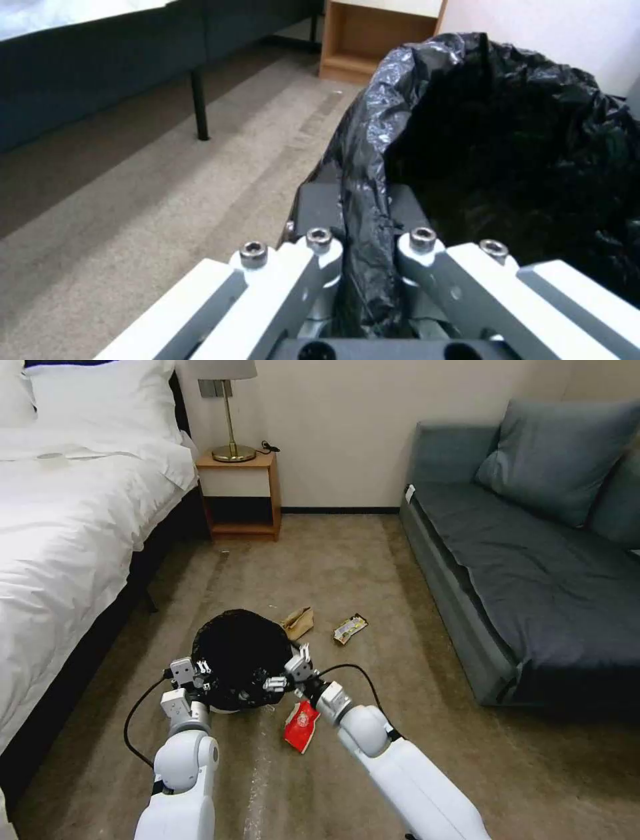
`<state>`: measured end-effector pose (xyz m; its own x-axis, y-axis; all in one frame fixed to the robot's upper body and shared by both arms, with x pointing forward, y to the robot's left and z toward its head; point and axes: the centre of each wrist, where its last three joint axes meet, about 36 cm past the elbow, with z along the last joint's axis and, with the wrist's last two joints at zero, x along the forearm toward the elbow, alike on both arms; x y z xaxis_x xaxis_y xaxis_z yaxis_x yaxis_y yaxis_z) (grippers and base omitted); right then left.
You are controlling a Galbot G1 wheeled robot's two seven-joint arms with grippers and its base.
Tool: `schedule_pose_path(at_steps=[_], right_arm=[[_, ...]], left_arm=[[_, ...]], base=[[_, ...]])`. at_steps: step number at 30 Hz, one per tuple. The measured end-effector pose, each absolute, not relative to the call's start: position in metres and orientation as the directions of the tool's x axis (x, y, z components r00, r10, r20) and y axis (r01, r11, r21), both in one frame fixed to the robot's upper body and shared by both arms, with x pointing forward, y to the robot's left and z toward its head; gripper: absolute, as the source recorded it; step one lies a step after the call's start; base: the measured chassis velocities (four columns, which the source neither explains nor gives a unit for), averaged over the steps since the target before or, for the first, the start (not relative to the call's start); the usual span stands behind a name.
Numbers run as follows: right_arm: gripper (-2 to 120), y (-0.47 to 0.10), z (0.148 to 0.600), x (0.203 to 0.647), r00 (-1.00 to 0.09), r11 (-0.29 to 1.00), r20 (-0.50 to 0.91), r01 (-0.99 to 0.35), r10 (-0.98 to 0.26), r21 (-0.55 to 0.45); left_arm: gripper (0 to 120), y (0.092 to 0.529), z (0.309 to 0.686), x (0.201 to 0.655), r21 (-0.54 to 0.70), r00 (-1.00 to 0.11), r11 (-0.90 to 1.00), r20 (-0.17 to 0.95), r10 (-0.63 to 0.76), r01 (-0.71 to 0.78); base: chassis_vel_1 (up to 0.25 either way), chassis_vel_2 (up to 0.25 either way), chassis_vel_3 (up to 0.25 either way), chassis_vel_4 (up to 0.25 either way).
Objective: Pick up the trash bin, then pick up the garbage on the floor and place it into the trash bin.
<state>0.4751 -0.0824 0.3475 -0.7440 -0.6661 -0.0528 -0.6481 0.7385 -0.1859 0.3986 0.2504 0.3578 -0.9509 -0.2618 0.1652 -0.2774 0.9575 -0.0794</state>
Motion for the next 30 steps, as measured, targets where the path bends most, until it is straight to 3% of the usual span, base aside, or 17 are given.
schedule_pose_path(at_steps=[6,11,16,30], right_arm=[[100,-0.119,0.368,0.493,-0.839,0.84,-0.075,-0.528,-0.539,-0.127],[100,-0.139,0.352,0.493,-0.89,0.888,-0.015,-0.455,-0.457,-0.067],[100,-0.147,0.324,0.484,-0.914,0.919,0.104,-0.385,-0.392,0.08],[100,-0.13,0.256,0.461,-0.859,0.9,0.284,-0.372,-0.427,0.229]], left_arm=[[5,0.262,0.359,0.399,-0.087,-0.947,0.952,0.16,-0.278,-0.294],[5,0.269,0.362,0.399,-0.101,-0.945,0.946,0.155,-0.29,-0.307],[5,0.281,0.369,0.401,-0.116,-0.942,0.939,0.133,-0.308,-0.323],[5,0.293,0.379,0.399,-0.134,-0.938,0.93,0.109,-0.329,-0.342]], base=[[0.0,0.0,0.0,0.0],[0.0,0.0,0.0,0.0],[0.0,0.0,0.0,0.0],[0.0,0.0,0.0,0.0]])
